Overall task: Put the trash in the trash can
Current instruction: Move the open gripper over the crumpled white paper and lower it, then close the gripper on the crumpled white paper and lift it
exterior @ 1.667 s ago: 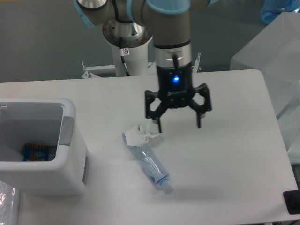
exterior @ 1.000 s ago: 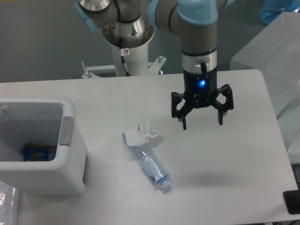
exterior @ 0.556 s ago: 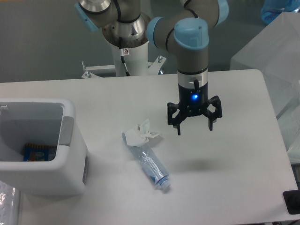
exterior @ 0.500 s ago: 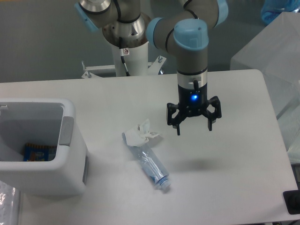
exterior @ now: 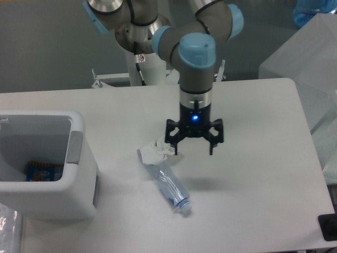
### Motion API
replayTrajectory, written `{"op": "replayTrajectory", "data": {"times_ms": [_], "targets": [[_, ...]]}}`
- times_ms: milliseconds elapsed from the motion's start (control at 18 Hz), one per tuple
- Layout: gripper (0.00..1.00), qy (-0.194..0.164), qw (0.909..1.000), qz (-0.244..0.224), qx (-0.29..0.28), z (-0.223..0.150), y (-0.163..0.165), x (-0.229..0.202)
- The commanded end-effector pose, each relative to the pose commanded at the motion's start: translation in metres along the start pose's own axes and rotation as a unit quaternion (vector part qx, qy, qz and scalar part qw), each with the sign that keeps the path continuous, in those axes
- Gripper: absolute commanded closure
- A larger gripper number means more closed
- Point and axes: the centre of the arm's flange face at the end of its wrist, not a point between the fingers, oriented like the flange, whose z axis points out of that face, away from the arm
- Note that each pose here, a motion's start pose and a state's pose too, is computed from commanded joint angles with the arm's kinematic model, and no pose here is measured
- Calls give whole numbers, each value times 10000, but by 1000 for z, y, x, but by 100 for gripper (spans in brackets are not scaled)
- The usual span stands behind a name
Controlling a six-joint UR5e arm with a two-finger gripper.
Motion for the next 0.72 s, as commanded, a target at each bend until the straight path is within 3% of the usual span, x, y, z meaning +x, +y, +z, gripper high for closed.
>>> {"op": "replayTrajectory", "data": {"times_ms": [389,722], "targets": [[0,233,9965,757,-253,17,23,39],[0,289,9967,695,-318,25,25,50]]}}
